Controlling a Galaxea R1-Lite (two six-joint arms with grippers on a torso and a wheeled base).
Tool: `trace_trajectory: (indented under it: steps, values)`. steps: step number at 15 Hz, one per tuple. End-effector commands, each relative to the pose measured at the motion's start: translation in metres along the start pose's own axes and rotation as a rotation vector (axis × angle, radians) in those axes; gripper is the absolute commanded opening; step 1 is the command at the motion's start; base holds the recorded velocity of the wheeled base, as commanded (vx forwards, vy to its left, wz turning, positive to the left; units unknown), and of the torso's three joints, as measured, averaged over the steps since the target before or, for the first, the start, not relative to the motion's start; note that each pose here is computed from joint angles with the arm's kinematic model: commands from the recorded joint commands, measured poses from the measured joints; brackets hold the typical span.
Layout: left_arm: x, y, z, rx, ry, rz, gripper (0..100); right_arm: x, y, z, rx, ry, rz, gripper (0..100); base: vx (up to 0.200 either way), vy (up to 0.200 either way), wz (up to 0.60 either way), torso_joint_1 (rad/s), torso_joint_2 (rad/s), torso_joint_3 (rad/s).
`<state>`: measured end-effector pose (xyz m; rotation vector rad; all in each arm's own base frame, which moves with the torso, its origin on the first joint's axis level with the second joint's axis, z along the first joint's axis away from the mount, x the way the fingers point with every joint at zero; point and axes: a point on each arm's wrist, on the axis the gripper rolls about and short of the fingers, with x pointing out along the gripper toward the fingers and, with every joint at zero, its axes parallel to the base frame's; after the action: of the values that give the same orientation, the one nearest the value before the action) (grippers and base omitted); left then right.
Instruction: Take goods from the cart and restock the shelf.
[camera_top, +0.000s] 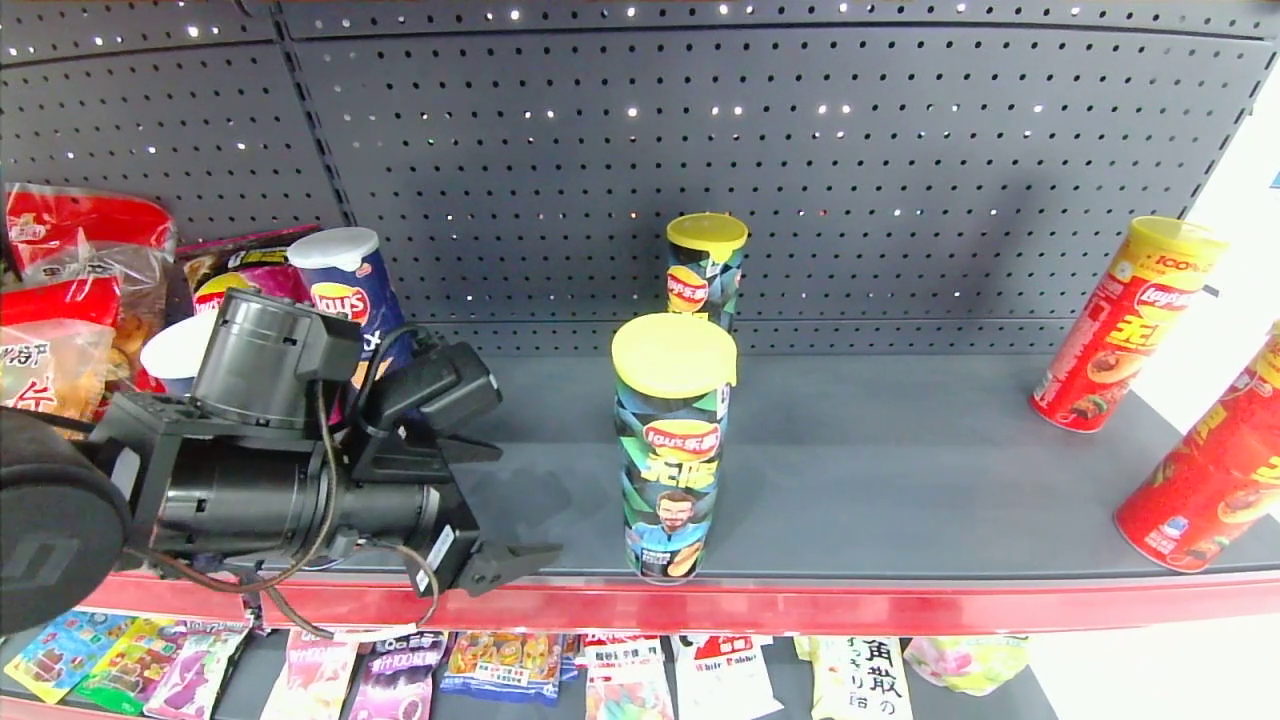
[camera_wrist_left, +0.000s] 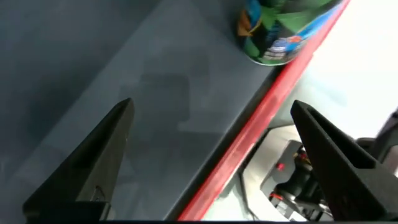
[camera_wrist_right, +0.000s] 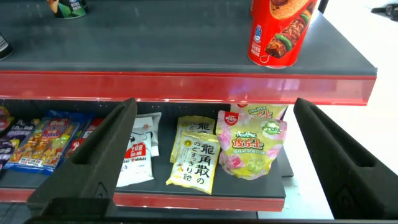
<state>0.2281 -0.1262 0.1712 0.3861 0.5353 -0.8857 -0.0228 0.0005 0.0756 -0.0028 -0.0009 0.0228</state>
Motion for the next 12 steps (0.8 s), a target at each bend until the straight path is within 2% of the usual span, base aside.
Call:
trace_trajectory:
  steps: [1, 4, 12]
  values:
    - [0.012, 0.001, 0.001, 0.012, 0.027, 0.009, 100, 0.0, 0.0, 0.0, 0.0, -0.001, 0.0, 100, 0.0, 0.0, 0.0, 0.0, 0.0, 0.0]
    - [0.027, -0.001, 0.006, 0.039, 0.028, 0.029, 100, 0.0, 0.0, 0.0, 0.0, -0.001, 0.0, 100, 0.0, 0.0, 0.0, 0.0, 0.0, 0.0]
    - [0.038, 0.0, 0.002, 0.036, 0.048, 0.021, 100, 0.0, 0.0, 0.0, 0.0, -0.001, 0.0, 100, 0.0, 0.0, 0.0, 0.0, 0.0, 0.0]
